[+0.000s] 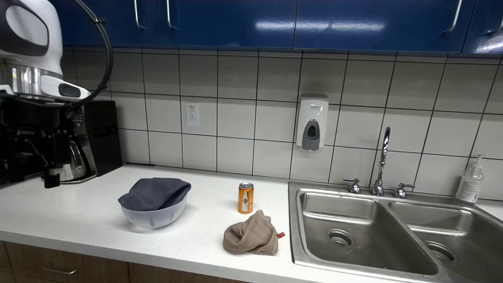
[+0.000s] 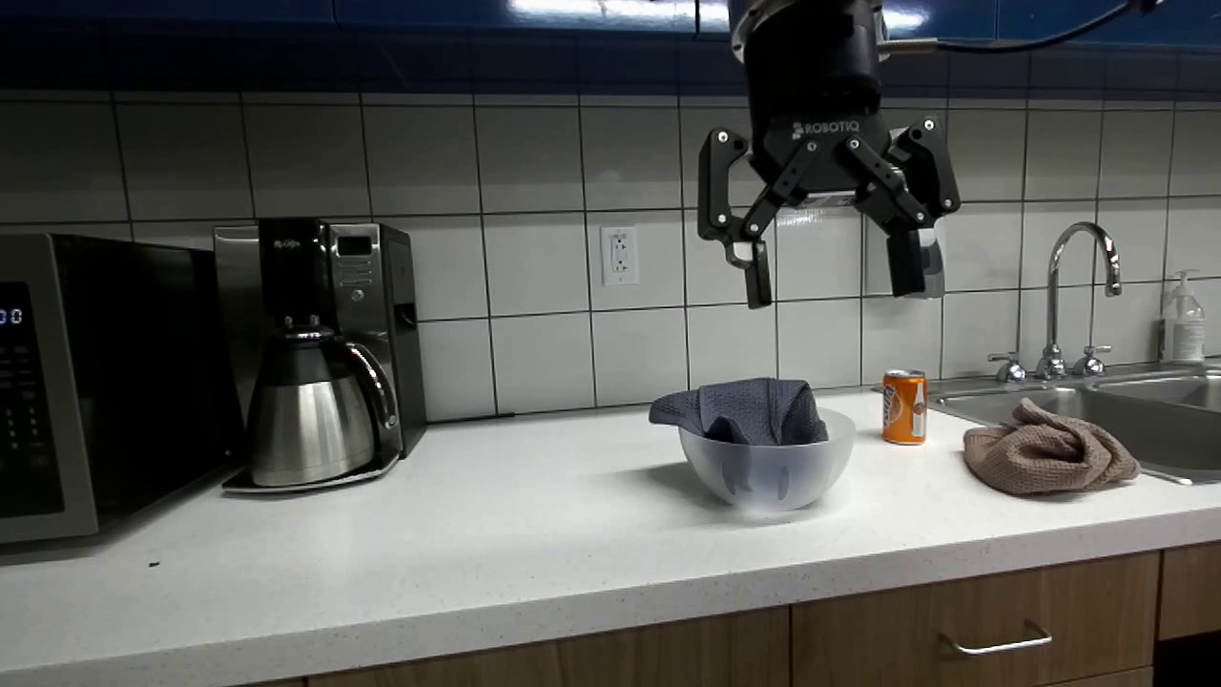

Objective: Remove the towel from the bowl, then place it on the counter

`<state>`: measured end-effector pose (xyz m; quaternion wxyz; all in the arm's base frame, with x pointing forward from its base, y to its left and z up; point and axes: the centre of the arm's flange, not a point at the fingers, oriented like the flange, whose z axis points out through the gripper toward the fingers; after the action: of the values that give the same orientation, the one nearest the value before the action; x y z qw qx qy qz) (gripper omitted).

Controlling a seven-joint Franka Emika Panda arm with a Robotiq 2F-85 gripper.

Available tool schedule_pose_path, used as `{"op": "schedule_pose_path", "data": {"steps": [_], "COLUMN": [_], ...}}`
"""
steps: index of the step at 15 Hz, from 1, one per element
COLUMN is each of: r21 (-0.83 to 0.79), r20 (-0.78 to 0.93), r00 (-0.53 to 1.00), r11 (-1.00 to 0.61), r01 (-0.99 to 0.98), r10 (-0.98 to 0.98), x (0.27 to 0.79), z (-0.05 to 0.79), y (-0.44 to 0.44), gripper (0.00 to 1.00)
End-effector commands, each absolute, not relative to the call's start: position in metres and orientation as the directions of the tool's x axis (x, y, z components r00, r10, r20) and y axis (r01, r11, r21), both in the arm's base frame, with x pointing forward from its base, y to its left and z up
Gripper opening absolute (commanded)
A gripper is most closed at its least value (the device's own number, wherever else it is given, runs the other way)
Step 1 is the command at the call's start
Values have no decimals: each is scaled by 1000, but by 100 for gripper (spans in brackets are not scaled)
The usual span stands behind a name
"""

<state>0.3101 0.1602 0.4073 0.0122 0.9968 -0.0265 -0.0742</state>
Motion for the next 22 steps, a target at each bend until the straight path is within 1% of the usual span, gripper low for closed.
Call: {"op": "schedule_pose_path", "data": {"steps": [1, 8, 15, 22], "r21": [65, 86, 122, 79], "r20": [-80, 14, 62, 134], "r00": [986, 975, 964, 947], "r11": [-988, -971, -957, -950], "r01": [-141, -223, -264, -303], "r10": [-146, -222, -258, -291], "x": [323, 353, 388, 429], "z": [399, 393, 387, 368], "y": [146, 112, 77, 68], "gripper": [100, 100, 100, 100]}}
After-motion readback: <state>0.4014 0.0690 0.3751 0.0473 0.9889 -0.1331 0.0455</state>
